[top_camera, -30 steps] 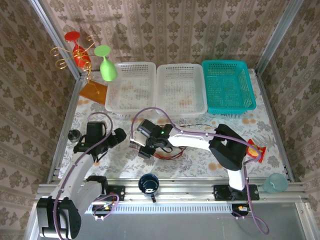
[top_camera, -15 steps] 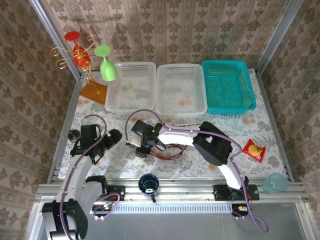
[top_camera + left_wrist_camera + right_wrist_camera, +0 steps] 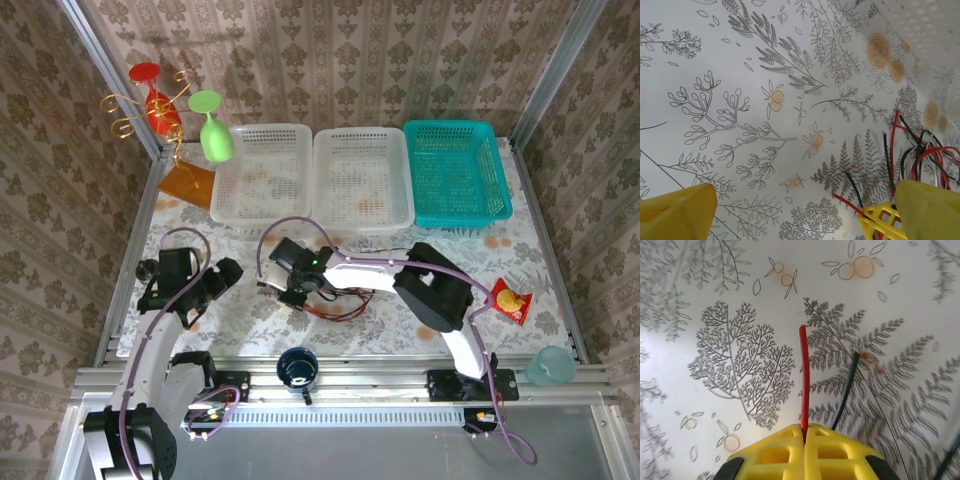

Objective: Untangle the cables

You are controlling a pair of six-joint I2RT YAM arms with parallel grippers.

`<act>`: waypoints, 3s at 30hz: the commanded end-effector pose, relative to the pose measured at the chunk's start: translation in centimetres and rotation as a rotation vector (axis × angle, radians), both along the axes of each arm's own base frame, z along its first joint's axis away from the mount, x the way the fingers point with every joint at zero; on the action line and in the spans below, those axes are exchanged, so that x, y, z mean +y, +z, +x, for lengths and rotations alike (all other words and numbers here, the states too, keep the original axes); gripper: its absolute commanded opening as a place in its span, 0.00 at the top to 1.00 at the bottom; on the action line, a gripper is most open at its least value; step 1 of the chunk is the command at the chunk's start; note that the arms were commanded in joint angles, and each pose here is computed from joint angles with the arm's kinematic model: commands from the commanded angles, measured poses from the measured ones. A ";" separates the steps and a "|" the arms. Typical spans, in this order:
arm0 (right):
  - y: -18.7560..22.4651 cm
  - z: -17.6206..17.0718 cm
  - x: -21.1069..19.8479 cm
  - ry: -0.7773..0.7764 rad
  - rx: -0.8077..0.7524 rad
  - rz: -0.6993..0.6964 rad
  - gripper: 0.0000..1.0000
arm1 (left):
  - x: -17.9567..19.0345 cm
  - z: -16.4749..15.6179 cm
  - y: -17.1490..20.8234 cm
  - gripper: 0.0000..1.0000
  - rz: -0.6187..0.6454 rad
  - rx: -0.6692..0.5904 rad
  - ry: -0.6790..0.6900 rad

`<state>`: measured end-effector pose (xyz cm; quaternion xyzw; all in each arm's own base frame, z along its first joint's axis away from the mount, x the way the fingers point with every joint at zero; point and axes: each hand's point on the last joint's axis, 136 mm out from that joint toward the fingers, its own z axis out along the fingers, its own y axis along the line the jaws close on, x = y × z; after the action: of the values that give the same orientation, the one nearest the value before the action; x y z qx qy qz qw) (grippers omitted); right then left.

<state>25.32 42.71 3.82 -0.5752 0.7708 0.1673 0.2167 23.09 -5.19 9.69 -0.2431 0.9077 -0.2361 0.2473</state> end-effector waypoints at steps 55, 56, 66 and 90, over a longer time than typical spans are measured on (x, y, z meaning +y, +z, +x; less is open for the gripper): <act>51.4 6.7 -17.0 -0.119 -0.666 1.071 1.00 | -19.9 4.5 28.9 0.07 -0.461 -0.696 -0.530; 51.4 6.9 -17.0 -0.120 -0.661 1.072 1.00 | -20.1 4.5 29.4 0.07 -0.467 -0.707 -0.541; 49.4 8.0 -16.2 -0.115 -0.592 1.061 1.00 | -24.1 6.0 30.6 0.15 -0.661 -0.640 -0.632; 48.5 6.1 -17.6 -0.155 -0.577 1.099 1.00 | -27.3 10.3 29.0 0.24 -0.797 -0.685 -0.499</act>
<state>32.81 26.27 50.24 -0.3532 0.5455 0.3646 0.6669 33.52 -32.69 34.49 -0.0186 0.7007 -0.6397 0.3154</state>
